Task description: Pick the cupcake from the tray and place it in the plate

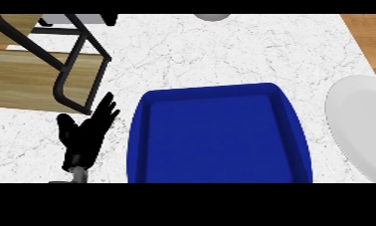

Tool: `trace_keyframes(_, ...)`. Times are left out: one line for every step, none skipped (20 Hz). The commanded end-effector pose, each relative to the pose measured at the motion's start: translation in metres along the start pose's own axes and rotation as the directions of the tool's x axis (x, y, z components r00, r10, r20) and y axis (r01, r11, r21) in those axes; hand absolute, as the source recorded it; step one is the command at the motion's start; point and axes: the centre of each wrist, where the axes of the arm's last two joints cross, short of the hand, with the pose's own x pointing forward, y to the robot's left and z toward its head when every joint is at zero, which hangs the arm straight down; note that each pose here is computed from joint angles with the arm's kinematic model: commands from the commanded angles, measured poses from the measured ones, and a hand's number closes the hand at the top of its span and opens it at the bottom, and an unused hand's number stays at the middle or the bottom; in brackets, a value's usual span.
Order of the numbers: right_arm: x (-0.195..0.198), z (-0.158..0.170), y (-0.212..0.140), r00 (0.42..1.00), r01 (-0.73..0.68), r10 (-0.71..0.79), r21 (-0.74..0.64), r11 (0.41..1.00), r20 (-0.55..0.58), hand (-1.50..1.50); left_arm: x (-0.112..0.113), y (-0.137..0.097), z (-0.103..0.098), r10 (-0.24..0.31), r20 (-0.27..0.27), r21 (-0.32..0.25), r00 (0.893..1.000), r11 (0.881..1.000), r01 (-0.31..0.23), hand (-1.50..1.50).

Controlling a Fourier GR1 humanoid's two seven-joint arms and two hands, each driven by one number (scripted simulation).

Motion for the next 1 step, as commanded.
trace_keyframes(-0.0026,0.0234,0.0120,1.000,-0.019,0.019,-0.007,1.000,-0.001,-1.50,0.0137,-0.0077,-0.0036,0.008,-0.038,0.017,0.999,1.000,-0.007,0.00)
